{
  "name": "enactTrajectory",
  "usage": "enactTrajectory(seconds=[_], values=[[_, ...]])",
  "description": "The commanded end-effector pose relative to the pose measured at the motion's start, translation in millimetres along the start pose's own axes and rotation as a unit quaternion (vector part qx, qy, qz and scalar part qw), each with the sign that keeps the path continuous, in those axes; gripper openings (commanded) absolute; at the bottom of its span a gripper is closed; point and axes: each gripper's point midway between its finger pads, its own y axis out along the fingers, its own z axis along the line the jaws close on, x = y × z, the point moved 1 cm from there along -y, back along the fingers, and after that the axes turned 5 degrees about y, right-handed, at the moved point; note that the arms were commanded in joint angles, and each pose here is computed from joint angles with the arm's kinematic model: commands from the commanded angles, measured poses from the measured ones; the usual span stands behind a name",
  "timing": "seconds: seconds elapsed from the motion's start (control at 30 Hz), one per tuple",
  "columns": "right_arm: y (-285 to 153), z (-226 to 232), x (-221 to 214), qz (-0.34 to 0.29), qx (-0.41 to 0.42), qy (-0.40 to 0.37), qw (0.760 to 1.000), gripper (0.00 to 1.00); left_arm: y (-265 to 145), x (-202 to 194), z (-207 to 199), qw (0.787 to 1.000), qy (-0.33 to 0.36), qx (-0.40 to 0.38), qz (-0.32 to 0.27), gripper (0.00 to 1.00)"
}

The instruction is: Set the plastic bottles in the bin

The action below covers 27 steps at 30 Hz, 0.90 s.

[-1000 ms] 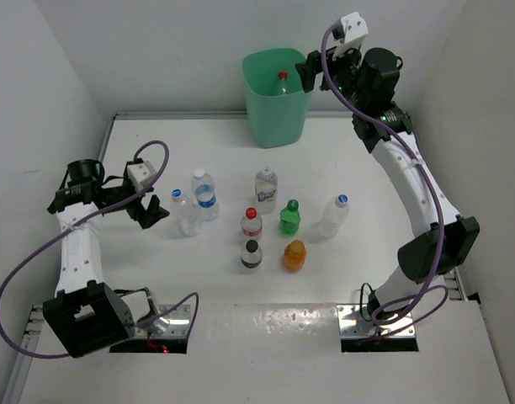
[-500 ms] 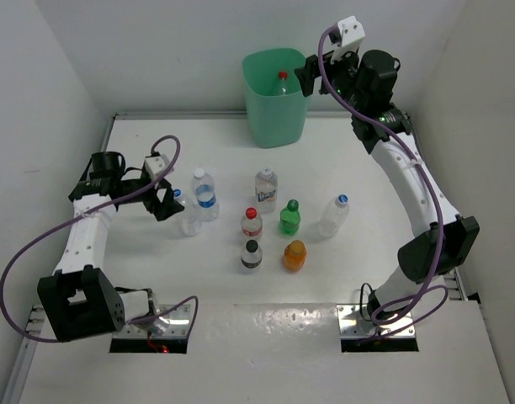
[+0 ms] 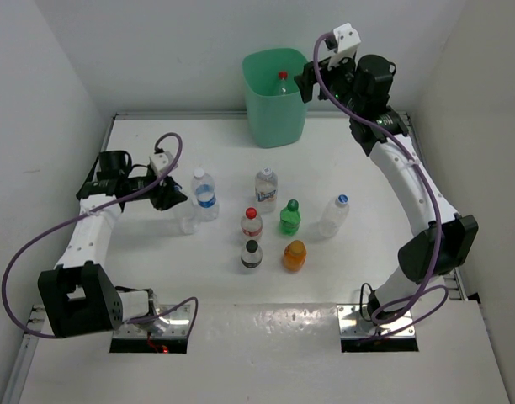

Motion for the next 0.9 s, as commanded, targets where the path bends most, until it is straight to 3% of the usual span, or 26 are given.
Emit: enactTrajectory(seconds=[0.0,0.23,0.4,0.47,0.53,0.57,0.6,0.7,0.87], values=[[-13.3,-2.2,25.2,-0.032,-0.010,-0.012,0.999,0.80,-7.3,-2.0,-2.7,1.000,0.000,0.007,-0.001,0.39],[-26.9,-14.8,12.6,-0.003,-0.027,0.009,1.000,0.83,-52.8,16.6,8.6,0.997,0.028,0.064,0.017,0.30],[-61.0,-31.9,2.5,0.029,-0.039,0.038,0.998,0.84,-107.6,59.1,46.8,0.980,0.074,0.186,0.019,0.23],[-73.3,-31.1,-6.3,0.043,-0.033,0.055,0.997,0.86,-127.0,84.9,68.8,0.967,0.036,0.251,-0.015,0.23],[-94.0,-40.5,-12.7,0.060,-0.028,0.079,0.995,0.86,-149.1,126.3,96.3,0.944,0.069,0.313,-0.075,0.23],[-110.3,-37.3,1.9,0.044,-0.025,0.074,0.996,0.87,-155.1,142.1,100.5,0.937,0.049,0.329,-0.107,0.25],[-119.0,-45.0,-25.9,0.074,-0.028,0.087,0.993,0.87,-157.8,171.2,112.5,0.926,0.084,0.337,-0.146,0.25],[-151.1,-45.9,-42.2,0.090,-0.031,0.093,0.991,0.87,-159.6,224.9,127.4,0.910,0.078,0.343,-0.220,0.25],[-188.8,-32.3,-64.3,0.109,-0.023,0.106,0.988,0.90,-112.8,318.2,139.3,0.906,0.106,0.275,-0.305,0.26]])
